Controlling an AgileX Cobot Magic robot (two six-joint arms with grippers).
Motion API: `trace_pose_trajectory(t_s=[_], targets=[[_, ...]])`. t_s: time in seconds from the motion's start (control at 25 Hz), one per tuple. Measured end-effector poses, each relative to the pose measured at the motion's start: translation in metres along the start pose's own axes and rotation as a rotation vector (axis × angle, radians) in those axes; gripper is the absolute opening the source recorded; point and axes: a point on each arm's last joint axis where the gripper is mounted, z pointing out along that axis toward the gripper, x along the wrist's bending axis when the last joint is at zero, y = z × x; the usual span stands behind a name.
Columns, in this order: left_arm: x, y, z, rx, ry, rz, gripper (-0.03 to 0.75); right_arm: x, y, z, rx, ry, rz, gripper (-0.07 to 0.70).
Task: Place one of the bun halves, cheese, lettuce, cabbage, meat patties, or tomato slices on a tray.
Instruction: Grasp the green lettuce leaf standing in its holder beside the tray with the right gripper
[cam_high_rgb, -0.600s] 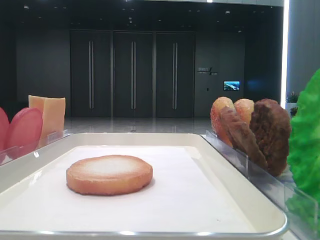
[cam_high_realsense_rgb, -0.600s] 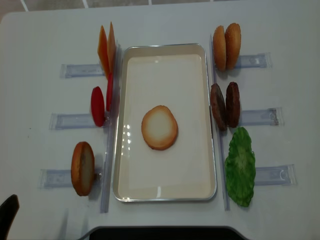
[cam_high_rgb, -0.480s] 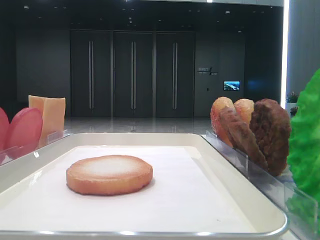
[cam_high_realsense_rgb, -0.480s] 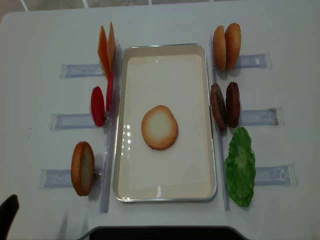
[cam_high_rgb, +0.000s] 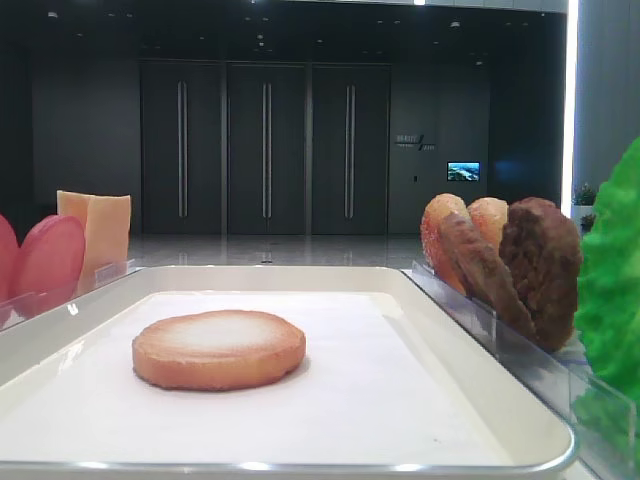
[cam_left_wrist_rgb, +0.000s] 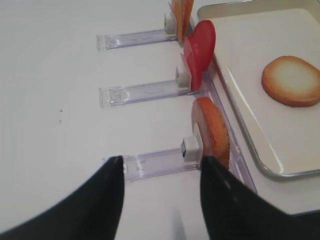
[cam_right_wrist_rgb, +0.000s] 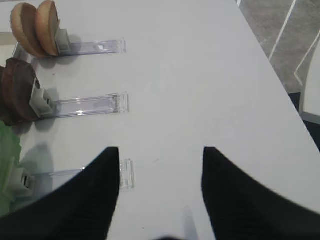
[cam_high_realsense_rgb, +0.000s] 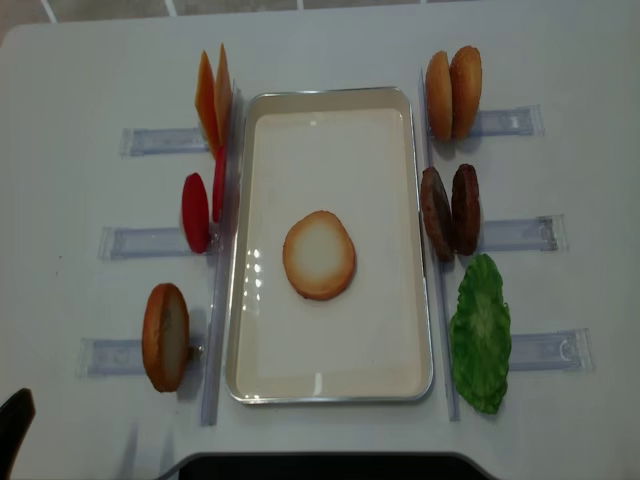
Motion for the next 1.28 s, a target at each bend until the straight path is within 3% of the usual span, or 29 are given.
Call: trace_pose_trajectory(t_s=[0.48, 0.56, 0.76, 0.96, 1.12, 1.28], targets=[[0.0, 0.0, 0.0, 0.0, 0.0, 0.0, 0.292, 0.0, 0.0, 0.0, -0.001, 0.0, 0.002, 0.358], [0.0, 0.0, 0.0, 0.0, 0.0, 0.0, 0.275, -0.001, 0.003, 0.003, 0.019, -0.01, 0.025, 0.352], [0.0, 0.0, 0.0, -0.001, 0.0, 0.0, 0.254, -0.005, 0.042, 0.052, 0.317, -0.047, 0.074, 0.351], [0.0, 0.0, 0.0, -0.001, 0.0, 0.0, 0.251, -0.006, 0.089, 0.12, 0.638, -0.046, 0.045, 0.349], [0.0, 0.0, 0.0, -0.001, 0.0, 0.0, 0.245, -0.004, 0.111, 0.145, 0.726, -0.019, 0.05, 0.349], [0.0, 0.0, 0.0, -0.001, -0.001, 0.0, 0.241, 0.006, 0.112, 0.155, 0.789, 0.024, 0.059, 0.349]])
